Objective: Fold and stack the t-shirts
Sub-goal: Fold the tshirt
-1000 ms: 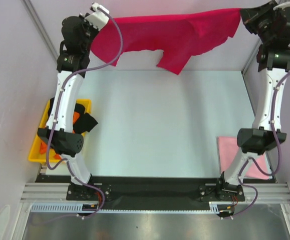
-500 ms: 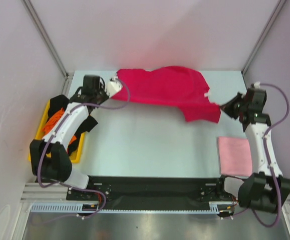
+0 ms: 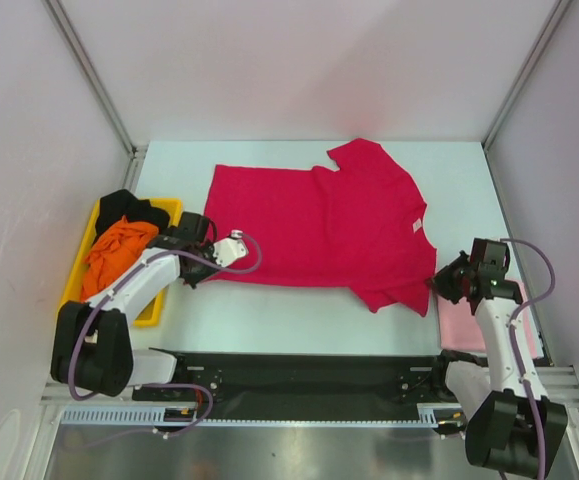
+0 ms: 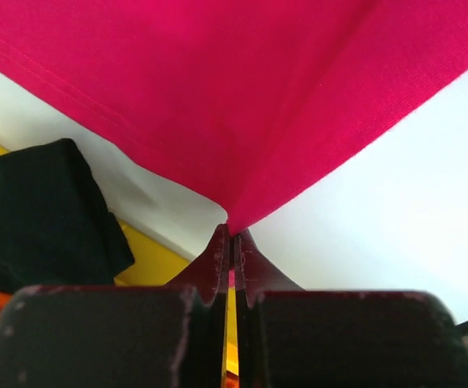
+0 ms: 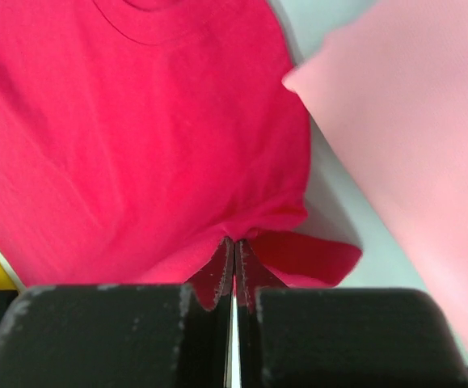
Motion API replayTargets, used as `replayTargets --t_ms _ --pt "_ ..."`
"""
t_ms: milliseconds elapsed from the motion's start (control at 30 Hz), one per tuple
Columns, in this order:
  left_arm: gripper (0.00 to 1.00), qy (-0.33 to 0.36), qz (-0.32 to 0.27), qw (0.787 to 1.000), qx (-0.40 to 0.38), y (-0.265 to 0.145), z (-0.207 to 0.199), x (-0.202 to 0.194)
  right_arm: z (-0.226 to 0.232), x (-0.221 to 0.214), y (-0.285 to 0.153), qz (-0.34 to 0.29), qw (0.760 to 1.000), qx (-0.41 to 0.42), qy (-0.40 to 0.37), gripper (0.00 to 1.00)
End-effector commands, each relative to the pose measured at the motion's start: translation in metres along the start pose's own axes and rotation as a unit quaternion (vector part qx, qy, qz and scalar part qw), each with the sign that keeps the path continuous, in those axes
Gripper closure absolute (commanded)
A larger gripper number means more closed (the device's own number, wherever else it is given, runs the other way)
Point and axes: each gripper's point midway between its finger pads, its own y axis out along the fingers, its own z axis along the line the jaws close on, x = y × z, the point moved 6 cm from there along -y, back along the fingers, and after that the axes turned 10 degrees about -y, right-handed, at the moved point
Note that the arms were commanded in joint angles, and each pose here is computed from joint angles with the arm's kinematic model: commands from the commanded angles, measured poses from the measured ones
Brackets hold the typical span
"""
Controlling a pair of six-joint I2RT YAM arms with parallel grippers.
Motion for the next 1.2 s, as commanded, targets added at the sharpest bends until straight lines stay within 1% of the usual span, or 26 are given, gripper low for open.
replayTargets --t_ms 0,33,67,100,133,200,233,267,300,367,400,433,467,500,567,733,800,833,867,900,933,967,1033,1100,1133,1167 --pt "1.0 -0.01 -0.057 0.997 0.046 -0.015 0.025 0.03 0.023 0.035 0.007 -0.048 0.998 0.036 -0.015 1.0" --pt "1.0 -0.016 -0.057 0.997 0.046 -0.012 0.03 0.037 0.028 0.043 0.011 -0.057 0.997 0.037 -0.021 1.0" --pt "1.0 -0.025 -0.053 0.996 0.07 -0.014 0.042 0.041 0.032 0.048 0.022 -0.045 0.998 0.033 -0.036 1.0" --pt "1.0 -0.031 -0.078 0.992 0.092 -0.022 0.058 0.059 0.04 0.059 0.023 -0.06 0.996 0.038 -0.047 1.0" --pt "1.0 -0.041 -0.075 0.992 0.091 -0.013 0.064 0.065 0.049 0.071 0.029 -0.076 0.994 0.049 -0.059 1.0" --pt "1.0 -0.047 -0.081 0.99 0.103 -0.007 0.083 0.083 0.054 0.08 0.051 -0.064 0.994 0.047 -0.078 1.0" --pt "1.0 -0.047 -0.082 0.99 0.105 -0.005 0.088 0.089 0.065 0.095 0.053 -0.083 0.991 0.059 -0.086 1.0" --pt "1.0 -0.047 -0.087 0.989 0.11 -0.002 0.094 0.095 0.067 0.101 0.06 -0.084 0.99 0.057 -0.094 1.0" --pt "1.0 -0.047 -0.086 0.989 0.112 0.004 0.101 0.103 0.064 0.103 0.078 -0.066 0.992 0.045 -0.096 1.0" --pt "1.0 -0.044 -0.088 0.988 0.118 0.011 0.111 0.112 0.074 0.123 0.091 -0.081 0.989 0.051 -0.109 1.0" --pt "0.99 -0.044 -0.085 0.988 0.119 0.017 0.117 0.118 0.071 0.124 0.108 -0.066 0.99 0.044 -0.114 1.0" --pt "1.0 -0.041 -0.082 0.988 0.12 0.02 0.12 0.121 0.072 0.128 0.116 -0.064 0.99 0.044 -0.118 1.0" --pt "0.99 -0.04 -0.08 0.989 0.122 0.024 0.123 0.123 0.082 0.143 0.117 -0.077 0.988 0.051 -0.125 1.0" --pt "1.0 -0.04 -0.076 0.989 0.124 0.029 0.129 0.127 0.079 0.144 0.131 -0.063 0.989 0.042 -0.129 1.0" --pt "1.0 -0.039 -0.073 0.988 0.132 0.033 0.137 0.129 0.088 0.16 0.135 -0.074 0.987 0.045 -0.137 1.0" --pt "1.0 -0.036 -0.058 0.987 0.143 0.049 0.153 0.135 0.093 0.164 0.161 -0.045 0.987 0.049 -0.15 1.0" --pt "1.0 -0.036 -0.057 0.987 0.143 0.053 0.156 0.139 0.095 0.167 0.163 -0.04 0.986 0.047 -0.153 1.0" --pt "0.96 -0.037 -0.058 0.987 0.143 0.054 0.157 0.14 0.094 0.168 0.164 -0.039 0.986 0.045 -0.154 1.0" --pt "0.64 -0.04 -0.058 0.986 0.148 0.054 0.159 0.141 0.092 0.169 0.167 -0.036 0.986 0.042 -0.157 1.0" --pt "0.42 -0.047 -0.059 0.985 0.154 0.054 0.161 0.143 0.093 0.171 0.165 -0.031 0.986 0.043 -0.156 0.72" --pt "0.25 -0.052 -0.06 0.983 0.164 0.052 0.165 0.145 0.093 0.173 0.165 -0.028 0.986 0.04 -0.157 0.56" --pt "0.18 -0.058 -0.062 0.98 0.181 0.048 0.17 0.146 0.092 0.173 0.164 -0.024 0.986 0.03 -0.161 0.46" --pt "0.17 -0.079 -0.083 0.973 0.2 0.03 0.18 0.152 0.085 0.177 0.154 -0.02 0.986 -0.018 -0.165 0.34" --pt "0.19 -0.089 -0.102 0.97 0.201 0.005 0.178 0.154 0.073 0.179 0.133 -0.025 0.984 -0.063 -0.166 0.34" --pt "0.21 -0.081 -0.108 0.971 0.195 -0.001 0.172 0.153 0.062 0.168 0.129 -0.015 0.984 -0.079 -0.16 0.35" --pt "0.3 -0.066 -0.13 0.97 0.194 -0.02 0.164 0.152 0.056 0.163 0.123 -0.014 0.984 -0.086 -0.156 0.36"
